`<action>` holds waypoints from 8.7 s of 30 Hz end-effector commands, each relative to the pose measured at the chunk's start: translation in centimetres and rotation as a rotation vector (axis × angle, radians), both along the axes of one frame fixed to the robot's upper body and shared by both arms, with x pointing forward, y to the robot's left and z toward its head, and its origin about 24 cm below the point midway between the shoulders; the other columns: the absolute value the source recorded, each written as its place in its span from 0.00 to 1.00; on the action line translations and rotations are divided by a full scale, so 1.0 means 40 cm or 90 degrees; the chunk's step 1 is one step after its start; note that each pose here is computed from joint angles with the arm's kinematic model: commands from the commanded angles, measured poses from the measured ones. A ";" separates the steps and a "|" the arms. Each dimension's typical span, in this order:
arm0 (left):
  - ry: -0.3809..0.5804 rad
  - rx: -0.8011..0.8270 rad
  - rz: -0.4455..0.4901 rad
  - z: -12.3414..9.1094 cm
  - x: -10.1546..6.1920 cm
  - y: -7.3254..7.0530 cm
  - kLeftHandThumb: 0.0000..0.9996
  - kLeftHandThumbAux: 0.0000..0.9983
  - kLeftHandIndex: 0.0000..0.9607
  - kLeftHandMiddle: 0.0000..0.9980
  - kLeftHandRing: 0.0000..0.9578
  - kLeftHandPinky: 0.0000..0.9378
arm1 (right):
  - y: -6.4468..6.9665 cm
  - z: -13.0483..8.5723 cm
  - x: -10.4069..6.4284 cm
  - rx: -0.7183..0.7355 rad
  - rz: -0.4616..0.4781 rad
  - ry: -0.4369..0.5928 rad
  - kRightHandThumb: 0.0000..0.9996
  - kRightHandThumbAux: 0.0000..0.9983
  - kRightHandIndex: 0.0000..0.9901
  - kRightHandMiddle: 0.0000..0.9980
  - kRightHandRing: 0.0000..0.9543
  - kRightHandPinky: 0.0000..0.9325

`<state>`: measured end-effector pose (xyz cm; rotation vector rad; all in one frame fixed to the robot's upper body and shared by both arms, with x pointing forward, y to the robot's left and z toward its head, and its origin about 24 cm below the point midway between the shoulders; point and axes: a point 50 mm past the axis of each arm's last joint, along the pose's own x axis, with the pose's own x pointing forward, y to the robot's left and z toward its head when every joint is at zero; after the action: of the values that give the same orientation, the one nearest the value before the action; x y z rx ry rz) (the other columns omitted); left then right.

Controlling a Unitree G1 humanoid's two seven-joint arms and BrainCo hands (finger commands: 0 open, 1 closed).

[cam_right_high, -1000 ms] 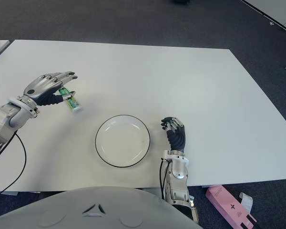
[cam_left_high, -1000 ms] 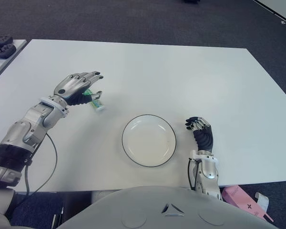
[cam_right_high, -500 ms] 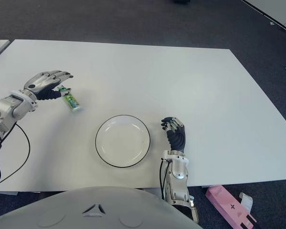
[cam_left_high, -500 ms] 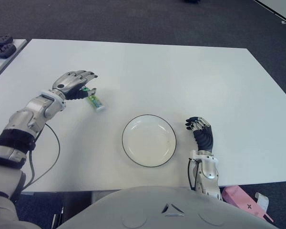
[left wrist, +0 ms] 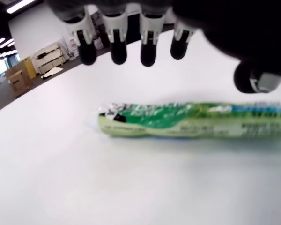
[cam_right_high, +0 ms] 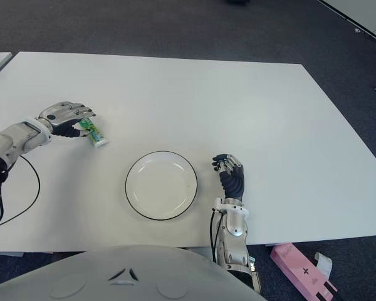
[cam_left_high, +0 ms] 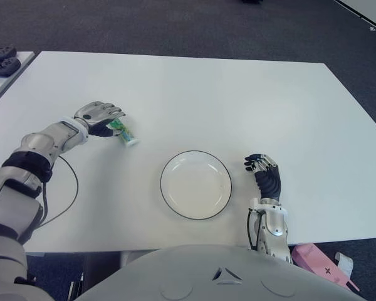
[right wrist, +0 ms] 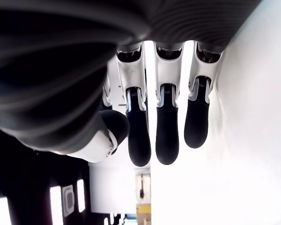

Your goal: Put the toothpaste on the table into the plate.

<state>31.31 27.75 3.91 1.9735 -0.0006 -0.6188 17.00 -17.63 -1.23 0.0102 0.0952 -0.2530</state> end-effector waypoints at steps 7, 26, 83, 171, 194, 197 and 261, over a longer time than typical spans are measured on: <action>0.035 0.110 -0.063 -0.011 0.008 0.012 0.44 0.24 0.00 0.03 0.02 0.10 | 0.005 -0.002 -0.006 -0.003 0.000 0.009 0.71 0.73 0.43 0.49 0.50 0.50; 0.077 0.230 -0.162 -0.022 0.000 0.025 0.45 0.29 0.00 0.00 0.00 0.06 | 0.010 -0.003 -0.011 -0.001 -0.002 0.013 0.71 0.73 0.43 0.48 0.49 0.49; 0.187 0.216 -0.199 -0.064 -0.032 0.010 0.45 0.33 0.11 0.18 0.21 0.38 | 0.007 -0.009 -0.030 0.001 -0.025 0.023 0.71 0.73 0.43 0.49 0.51 0.51; 0.174 -0.223 0.173 -0.123 -0.040 -0.017 0.68 0.43 0.45 0.51 0.48 0.41 | -0.022 0.001 -0.043 -0.010 -0.023 0.025 0.71 0.73 0.43 0.49 0.51 0.51; 0.185 -0.217 0.201 -0.029 0.003 0.028 0.54 0.21 0.03 0.13 0.13 0.18 | -0.021 -0.002 -0.039 -0.017 -0.021 0.031 0.71 0.73 0.43 0.49 0.51 0.52; 0.188 -0.218 0.202 -0.015 0.008 0.031 0.54 0.20 0.02 0.12 0.11 0.12 | -0.021 -0.001 -0.039 -0.012 -0.022 0.031 0.71 0.73 0.43 0.49 0.51 0.51; 0.272 -0.063 -0.004 0.024 -0.145 0.019 0.52 0.09 0.00 0.16 0.15 0.17 | -0.010 0.001 -0.034 -0.013 -0.017 0.031 0.71 0.73 0.43 0.48 0.50 0.49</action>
<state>26.12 28.60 6.17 1.7027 0.2354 -0.9956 15.61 -18.20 -1.02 -0.0175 0.1239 -0.2779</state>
